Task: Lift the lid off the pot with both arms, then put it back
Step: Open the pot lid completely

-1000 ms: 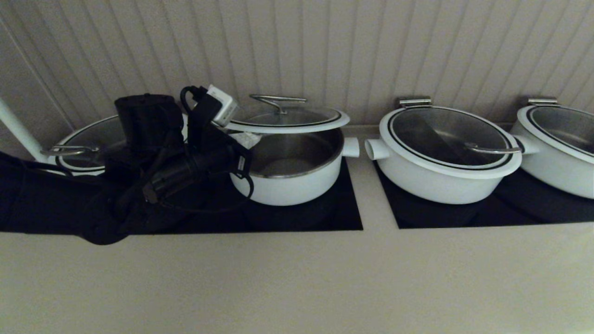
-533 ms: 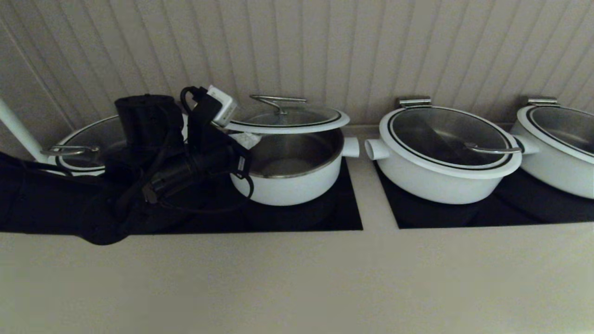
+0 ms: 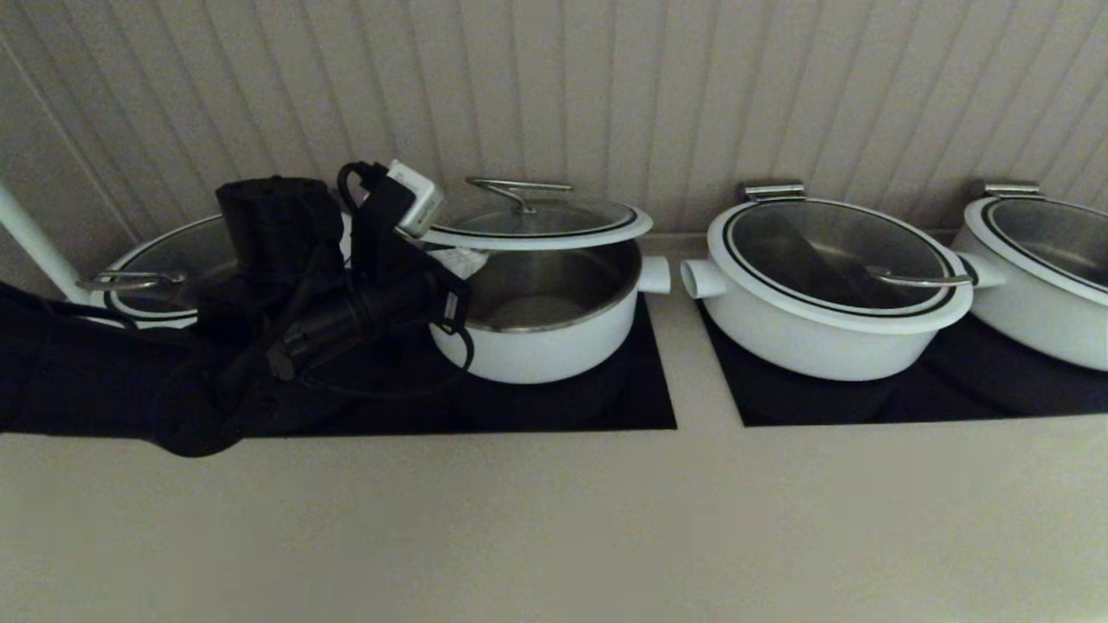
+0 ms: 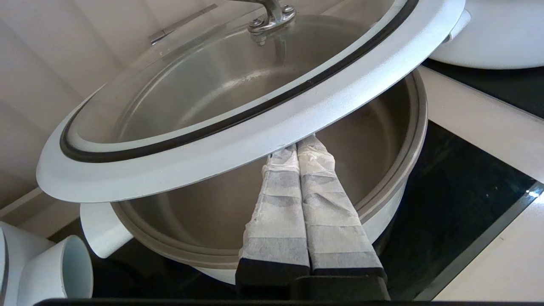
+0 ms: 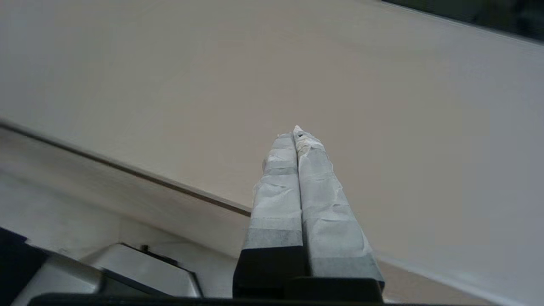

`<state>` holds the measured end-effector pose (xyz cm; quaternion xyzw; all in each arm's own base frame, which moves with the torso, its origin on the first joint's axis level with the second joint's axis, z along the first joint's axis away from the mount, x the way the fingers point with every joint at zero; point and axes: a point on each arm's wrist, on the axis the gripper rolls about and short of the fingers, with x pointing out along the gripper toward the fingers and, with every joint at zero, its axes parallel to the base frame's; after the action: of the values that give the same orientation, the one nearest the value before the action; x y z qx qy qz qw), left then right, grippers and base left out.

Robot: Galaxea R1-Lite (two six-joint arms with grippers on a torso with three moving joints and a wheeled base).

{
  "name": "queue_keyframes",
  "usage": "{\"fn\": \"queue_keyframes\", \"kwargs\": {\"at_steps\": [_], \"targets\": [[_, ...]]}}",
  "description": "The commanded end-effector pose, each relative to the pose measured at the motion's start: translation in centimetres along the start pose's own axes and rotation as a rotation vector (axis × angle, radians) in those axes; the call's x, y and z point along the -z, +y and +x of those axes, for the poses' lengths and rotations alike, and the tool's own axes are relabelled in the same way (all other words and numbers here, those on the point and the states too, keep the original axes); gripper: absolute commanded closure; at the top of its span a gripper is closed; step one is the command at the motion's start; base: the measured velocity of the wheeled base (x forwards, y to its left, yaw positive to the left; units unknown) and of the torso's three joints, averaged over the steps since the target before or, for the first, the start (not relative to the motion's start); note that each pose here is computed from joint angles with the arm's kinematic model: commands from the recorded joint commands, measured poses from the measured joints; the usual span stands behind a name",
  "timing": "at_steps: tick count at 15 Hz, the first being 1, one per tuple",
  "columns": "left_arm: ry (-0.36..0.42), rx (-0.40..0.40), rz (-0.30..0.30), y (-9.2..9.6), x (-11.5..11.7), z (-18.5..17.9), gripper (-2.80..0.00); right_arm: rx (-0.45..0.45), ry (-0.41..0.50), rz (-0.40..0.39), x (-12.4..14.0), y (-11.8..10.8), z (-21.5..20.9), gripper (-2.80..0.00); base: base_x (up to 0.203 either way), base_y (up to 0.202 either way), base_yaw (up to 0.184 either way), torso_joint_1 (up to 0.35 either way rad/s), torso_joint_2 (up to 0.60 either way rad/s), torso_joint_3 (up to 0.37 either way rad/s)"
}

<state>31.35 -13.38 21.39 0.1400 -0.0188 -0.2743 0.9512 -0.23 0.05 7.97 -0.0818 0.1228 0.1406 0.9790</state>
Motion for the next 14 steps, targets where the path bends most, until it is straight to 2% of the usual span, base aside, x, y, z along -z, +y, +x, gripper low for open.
{"fn": "queue_keyframes", "kwargs": {"at_steps": [1,3,12,14], "targets": [[-0.005,0.0,0.002,0.01,-0.03,0.06,0.0,-0.002,0.012,0.037,0.1,0.01,0.09,0.0,0.0,0.0,0.0,0.0,0.0,0.0],[-0.003,-0.001,0.002,0.04,0.03,0.09,0.0,0.001,0.011,0.06,0.08,0.0,0.09,0.0,0.0,0.0,0.0,0.0,0.0,0.0],[-0.001,0.0,-0.002,0.05,0.14,0.24,0.0,0.003,0.011,0.059,0.08,0.0,0.09,0.0,0.0,0.0,0.0,0.0,0.0,0.0],[-0.002,-0.001,-0.002,0.05,0.09,0.24,0.0,0.045,0.022,0.072,0.07,0.0,0.15,0.0,0.0,0.0,0.0,0.0,0.0,0.0]]}}
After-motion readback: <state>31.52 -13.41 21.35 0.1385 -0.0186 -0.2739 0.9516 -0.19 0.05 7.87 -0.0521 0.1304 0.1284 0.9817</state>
